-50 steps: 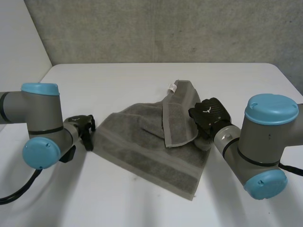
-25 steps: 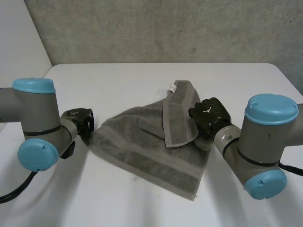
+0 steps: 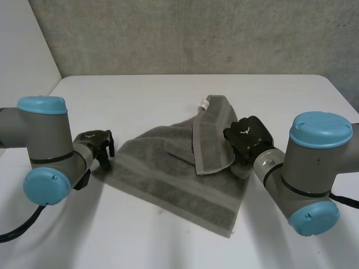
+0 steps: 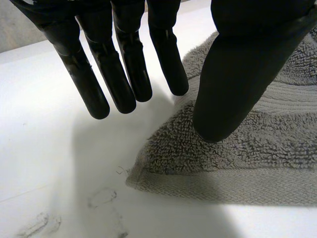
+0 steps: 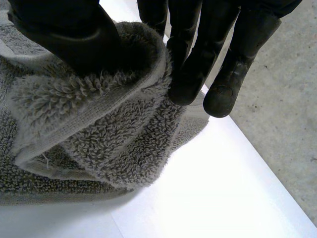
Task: Fold the towel.
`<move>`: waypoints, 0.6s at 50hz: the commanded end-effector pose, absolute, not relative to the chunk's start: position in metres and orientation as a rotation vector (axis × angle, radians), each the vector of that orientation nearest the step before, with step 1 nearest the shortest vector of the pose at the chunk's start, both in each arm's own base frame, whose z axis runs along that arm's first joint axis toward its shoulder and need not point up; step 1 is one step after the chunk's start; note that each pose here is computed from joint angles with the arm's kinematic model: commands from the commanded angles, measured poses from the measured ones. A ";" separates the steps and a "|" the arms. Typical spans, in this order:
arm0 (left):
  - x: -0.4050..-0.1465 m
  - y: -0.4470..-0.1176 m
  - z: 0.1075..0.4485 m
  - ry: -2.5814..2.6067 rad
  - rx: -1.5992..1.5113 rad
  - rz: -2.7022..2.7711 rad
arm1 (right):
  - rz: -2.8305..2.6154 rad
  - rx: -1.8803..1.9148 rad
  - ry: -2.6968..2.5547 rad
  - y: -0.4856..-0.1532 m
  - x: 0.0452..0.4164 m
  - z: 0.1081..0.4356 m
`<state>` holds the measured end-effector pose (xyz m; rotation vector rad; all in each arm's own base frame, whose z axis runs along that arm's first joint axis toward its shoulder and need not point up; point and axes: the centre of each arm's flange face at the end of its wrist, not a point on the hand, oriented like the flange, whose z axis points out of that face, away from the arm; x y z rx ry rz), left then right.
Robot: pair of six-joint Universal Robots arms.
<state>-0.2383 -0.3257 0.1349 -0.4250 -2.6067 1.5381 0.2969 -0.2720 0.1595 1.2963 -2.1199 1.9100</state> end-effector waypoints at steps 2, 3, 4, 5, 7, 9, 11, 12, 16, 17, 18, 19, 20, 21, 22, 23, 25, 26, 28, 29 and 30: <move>-0.238 -0.325 0.133 -2.611 -0.427 1.530 | 1.910 1.298 -2.119 -0.272 0.297 0.159; -0.238 -0.325 0.132 -2.612 -0.427 1.528 | 1.910 1.298 -2.119 -0.272 0.297 0.159; -0.238 -0.325 0.132 -2.612 -0.427 1.528 | 1.910 1.298 -2.119 -0.272 0.297 0.159; -0.239 -0.325 0.131 -2.614 -0.428 1.526 | 1.909 1.296 -2.120 -0.272 0.297 0.159; -0.239 -0.326 0.130 -2.615 -0.428 1.524 | 1.907 1.297 -2.121 -0.272 0.297 0.159; -0.238 -0.325 0.127 -2.620 -0.429 1.517 | 1.907 1.297 -2.121 -0.272 0.297 0.159; -0.239 -0.326 0.125 -2.625 -0.434 1.512 | 1.907 1.297 -2.121 -0.272 0.297 0.159; -0.239 -0.326 0.125 -2.625 -0.434 1.512 | 1.907 1.297 -2.121 -0.272 0.297 0.159; -0.239 -0.326 0.123 -2.628 -0.440 1.506 | 1.910 1.298 -2.119 -0.272 0.297 0.159; -0.239 -0.326 0.123 -2.628 -0.440 1.506 | 1.910 1.298 -2.119 -0.272 0.297 0.159; -0.239 -0.326 0.123 -2.628 -0.440 1.506 | 1.909 1.299 -2.118 -0.272 0.297 0.159; -0.239 -0.326 0.123 -2.628 -0.442 1.507 | 1.909 1.299 -2.118 -0.272 0.297 0.159; -0.239 -0.326 0.123 -2.628 -0.442 1.507 | 1.908 1.299 -2.121 -0.272 0.297 0.159; -0.239 -0.326 0.123 -2.629 -0.442 1.507 | 1.908 1.299 -2.121 -0.272 0.297 0.159; -0.239 -0.326 0.123 -2.628 -0.442 1.507 | 1.905 1.299 -2.121 -0.272 0.297 0.158; -0.239 -0.326 0.123 -2.628 -0.442 1.507 | 1.903 1.299 -2.122 -0.272 0.297 0.158; -0.239 -0.326 0.123 -2.628 -0.442 1.507 | 1.900 1.302 -2.125 -0.272 0.297 0.157; -0.239 -0.325 0.122 -2.631 -0.443 1.503 | 1.903 1.304 -2.123 -0.272 0.297 0.157; -0.239 -0.325 0.121 -2.632 -0.443 1.501 | 1.903 1.304 -2.123 -0.272 0.297 0.157; -0.239 -0.325 0.121 -2.632 -0.443 1.501 | 1.903 1.304 -2.123 -0.272 0.297 0.157; -0.238 -0.325 0.121 -2.635 -0.446 1.497 | 1.902 1.302 -2.124 -0.272 0.297 0.157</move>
